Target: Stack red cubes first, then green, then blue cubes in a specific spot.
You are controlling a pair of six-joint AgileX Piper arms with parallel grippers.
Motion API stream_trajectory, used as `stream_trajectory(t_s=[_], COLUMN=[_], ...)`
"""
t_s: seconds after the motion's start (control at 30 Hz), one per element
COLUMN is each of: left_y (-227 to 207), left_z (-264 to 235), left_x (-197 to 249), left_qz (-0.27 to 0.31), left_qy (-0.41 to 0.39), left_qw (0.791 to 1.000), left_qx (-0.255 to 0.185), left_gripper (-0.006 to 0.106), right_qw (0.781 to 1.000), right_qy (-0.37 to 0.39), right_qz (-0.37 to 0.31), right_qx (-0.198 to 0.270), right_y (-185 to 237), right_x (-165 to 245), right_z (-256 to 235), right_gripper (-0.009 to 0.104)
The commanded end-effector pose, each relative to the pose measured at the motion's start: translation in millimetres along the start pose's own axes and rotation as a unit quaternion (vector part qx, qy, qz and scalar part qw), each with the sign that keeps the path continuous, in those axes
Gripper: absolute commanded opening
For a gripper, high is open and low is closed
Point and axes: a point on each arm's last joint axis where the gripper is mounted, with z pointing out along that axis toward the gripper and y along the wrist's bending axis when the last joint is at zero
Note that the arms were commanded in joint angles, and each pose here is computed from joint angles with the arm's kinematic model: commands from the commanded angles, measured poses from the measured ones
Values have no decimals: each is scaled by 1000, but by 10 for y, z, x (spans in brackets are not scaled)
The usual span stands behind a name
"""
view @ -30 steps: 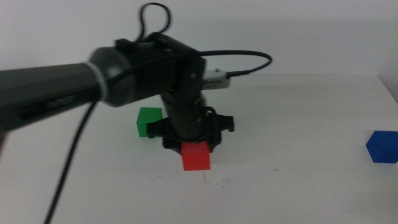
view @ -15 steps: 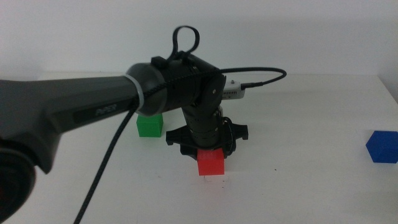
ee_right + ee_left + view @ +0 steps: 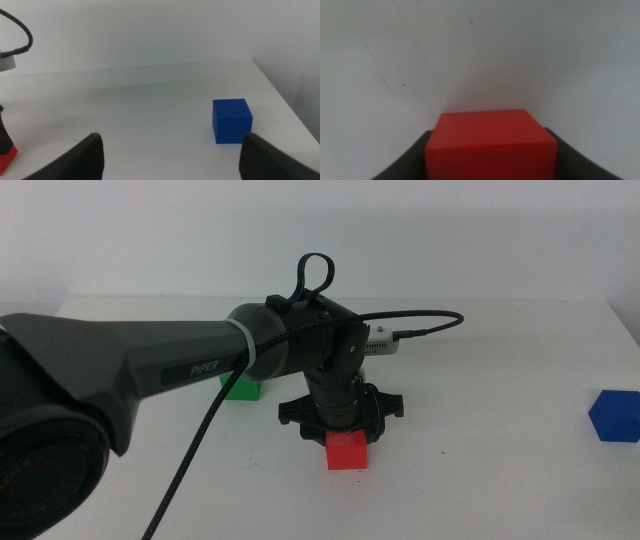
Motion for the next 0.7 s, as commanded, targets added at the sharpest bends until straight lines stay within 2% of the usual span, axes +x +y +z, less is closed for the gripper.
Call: stream_trajectory(t_s=[0.0, 0.1, 0.13, 0.17, 0.2, 0.3, 0.37, 0.47, 0.57, 0.6, 0.67], left_y=[-24, -23, -27, -32, -23, -5, 14, 184, 531, 819, 1055], left_z=[36, 36, 36, 36, 36, -147, -431, -918, -1241, -1308, -1296], left_x=[-3, -1, 2, 7, 9, -19, -58, -140, -295, -447, -567], left_qz=[4, 4, 1, -2, 0, 18, 35, 44, 25, 18, 5], left_qy=[-1, -1, 1, 4, 5, -15, -48, -102, -133, -142, -139], left_qw=[1000, 1000, 1000, 1000, 1000, 1000, 998, 994, 990, 988, 989], left_qx=[6, 5, 7, 10, 5, -1, 3, -15, -41, -56, -56], left_gripper=[5, 17, 30, 56, 72, 94, 94, 94, 94, 94, 94], right_qw=[1000, 1000, 1000, 1000, 1000, 1000, 1000, 1000, 1000, 1000, 1000], right_qy=[-7, -7, -7, -7, -7, -7, -7, -7, -7, -7, -7], right_qz=[-8, -8, -8, -8, -8, -8, -8, -8, -8, -8, -8], right_qx=[2, 2, 2, 2, 2, 2, 2, 2, 2, 2, 2], right_y=[-3, -3, -3, -3, -3, -3, -3, -3, -3, -3, -3], right_x=[0, 0, 0, 0, 0, 0, 0, 0, 0, 0, 0], right_z=[-1, -1, -1, -1, -1, -1, -1, -1, -1, -1, -1], right_gripper=[93, 93, 93, 93, 93, 93, 93, 93, 93, 93, 93])
